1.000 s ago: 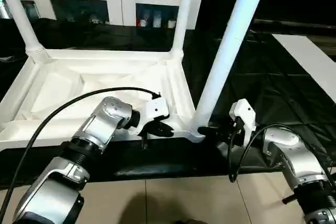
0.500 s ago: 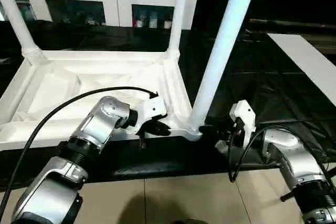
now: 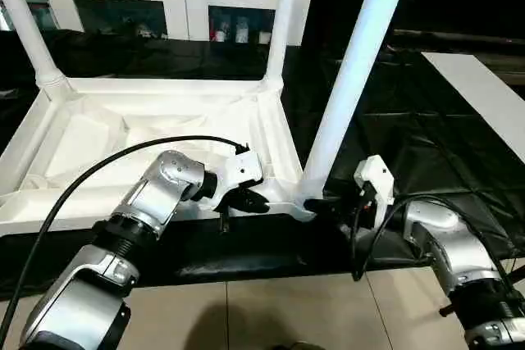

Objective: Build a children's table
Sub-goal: Rotate leg to tighten

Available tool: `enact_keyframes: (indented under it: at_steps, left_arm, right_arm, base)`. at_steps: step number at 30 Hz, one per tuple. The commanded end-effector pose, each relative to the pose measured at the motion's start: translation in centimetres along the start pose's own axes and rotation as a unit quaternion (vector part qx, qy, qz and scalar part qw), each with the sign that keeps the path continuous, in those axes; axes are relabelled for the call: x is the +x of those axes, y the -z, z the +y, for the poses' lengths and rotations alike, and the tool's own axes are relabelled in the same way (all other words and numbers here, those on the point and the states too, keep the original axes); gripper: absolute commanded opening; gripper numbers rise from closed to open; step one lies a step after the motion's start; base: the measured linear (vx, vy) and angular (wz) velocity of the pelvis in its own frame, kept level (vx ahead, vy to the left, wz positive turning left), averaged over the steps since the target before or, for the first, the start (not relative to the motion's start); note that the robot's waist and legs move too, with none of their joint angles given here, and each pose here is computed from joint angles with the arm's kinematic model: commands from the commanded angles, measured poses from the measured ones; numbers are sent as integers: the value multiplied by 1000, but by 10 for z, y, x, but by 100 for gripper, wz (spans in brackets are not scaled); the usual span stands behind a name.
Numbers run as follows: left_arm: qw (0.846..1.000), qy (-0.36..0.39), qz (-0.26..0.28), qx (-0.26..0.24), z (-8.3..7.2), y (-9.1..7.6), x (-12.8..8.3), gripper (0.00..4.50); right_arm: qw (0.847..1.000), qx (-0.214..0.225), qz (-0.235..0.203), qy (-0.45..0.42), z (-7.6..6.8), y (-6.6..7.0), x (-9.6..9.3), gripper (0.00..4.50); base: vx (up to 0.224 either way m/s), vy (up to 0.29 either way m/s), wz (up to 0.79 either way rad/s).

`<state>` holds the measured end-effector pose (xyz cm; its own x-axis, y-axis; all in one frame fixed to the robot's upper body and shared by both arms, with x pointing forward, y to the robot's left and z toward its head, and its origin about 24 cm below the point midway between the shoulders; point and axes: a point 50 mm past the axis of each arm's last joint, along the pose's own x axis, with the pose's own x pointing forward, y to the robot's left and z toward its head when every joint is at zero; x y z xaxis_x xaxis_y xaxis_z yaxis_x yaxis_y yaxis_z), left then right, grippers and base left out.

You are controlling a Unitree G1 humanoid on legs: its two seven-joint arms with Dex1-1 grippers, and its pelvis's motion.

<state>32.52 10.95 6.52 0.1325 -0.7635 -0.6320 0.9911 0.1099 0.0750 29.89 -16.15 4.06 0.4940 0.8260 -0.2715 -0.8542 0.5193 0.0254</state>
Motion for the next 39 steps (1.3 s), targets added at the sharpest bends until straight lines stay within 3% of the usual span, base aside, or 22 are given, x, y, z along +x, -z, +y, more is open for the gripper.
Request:
enact_keyframes:
  at_steps: [1,5,11,18,23,29,33,38,39]
  left_arm:
    - [999,38,28,-10,-11,10,13,0]
    - [999,38,28,-10,-11,10,13,0]
    - [999,37,27,-10,-11,10,13,0]
    - [999,34,28,-10,-11,10,13,0]
    - [1000,13,24,-14,-8,9,15,0]
    - [997,-66,10,-34,6,0,22,0]
    - [992,-110,-11,-59,11,-15,35,0]
    - [975,-191,-18,-115,22,-28,51,0]
    - [963,-236,-23,-129,27,-34,58,0]
  right_arm:
    - [1000,-5,20,13,-3,4,1,291]
    - [1000,0,16,9,-3,3,3,291]
    - [1000,0,13,9,-4,2,4,243]
    - [1000,5,13,11,-4,6,2,219]
    - [999,20,10,48,-4,12,6,208]
    - [989,37,13,140,-3,24,16,205]
    - [971,65,7,229,-2,26,30,204]
    - [923,106,9,369,-10,24,47,203]
    - [904,147,-3,402,-10,19,57,202]
  base:
    - [0,0,0]
    - [0,0,0]
    - [0,0,0]
    - [0,0,0]
    - [0,0,0]
    - [0,0,0]
    - [0,0,0]
    - [0,0,0]
    - [0,0,0]
